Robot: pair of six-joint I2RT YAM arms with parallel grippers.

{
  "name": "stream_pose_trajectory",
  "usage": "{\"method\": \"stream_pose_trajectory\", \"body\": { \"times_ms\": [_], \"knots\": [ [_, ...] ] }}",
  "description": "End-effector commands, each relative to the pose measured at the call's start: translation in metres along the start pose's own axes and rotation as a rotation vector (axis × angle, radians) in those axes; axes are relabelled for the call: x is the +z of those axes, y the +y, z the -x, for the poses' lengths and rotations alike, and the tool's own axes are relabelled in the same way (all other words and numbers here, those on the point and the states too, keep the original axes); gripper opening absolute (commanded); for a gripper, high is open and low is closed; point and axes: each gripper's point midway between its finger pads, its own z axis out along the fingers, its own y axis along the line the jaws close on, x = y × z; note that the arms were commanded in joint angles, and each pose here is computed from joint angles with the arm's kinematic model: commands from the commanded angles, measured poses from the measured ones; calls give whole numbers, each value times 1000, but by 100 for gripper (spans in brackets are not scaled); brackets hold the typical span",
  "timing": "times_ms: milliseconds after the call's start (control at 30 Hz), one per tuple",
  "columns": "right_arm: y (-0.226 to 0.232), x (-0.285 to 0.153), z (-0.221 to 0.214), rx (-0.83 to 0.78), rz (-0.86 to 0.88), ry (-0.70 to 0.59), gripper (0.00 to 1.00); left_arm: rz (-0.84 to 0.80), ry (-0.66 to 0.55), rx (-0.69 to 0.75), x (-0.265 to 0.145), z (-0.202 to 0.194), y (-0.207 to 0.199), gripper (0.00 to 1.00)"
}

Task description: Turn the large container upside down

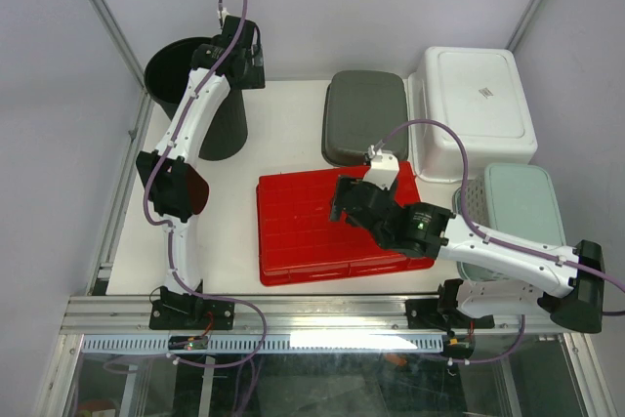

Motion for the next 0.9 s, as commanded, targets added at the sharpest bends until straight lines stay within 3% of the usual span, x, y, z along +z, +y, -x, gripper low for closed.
{"method": "stream_pose_trajectory", "body": {
  "times_ms": [0, 167, 367, 400, 567, 767, 867],
  "knots": [
    [10, -7, 24, 61, 29, -61, 81, -81, -132, -56, -44, 42, -2, 71],
    [10, -6, 21, 65, 32, -50, 81, -105, -136, -73, -49, 44, -5, 50],
    [9, -6, 18, 58, 32, -41, 80, -155, -188, -96, -73, 60, -7, 4],
    [9, -6, 18, 59, 33, -41, 80, -163, -193, -98, -76, 62, -8, 0],
    [12, -6, 19, 58, 39, -39, 80, -233, -265, -148, -110, 83, -10, 0],
    [14, -4, 15, 53, 48, -28, 80, -363, -448, -290, -175, 125, -3, 0],
    [14, -4, 15, 49, 50, -24, 79, -484, -481, -380, -190, 130, 5, 0]
  ]
}}
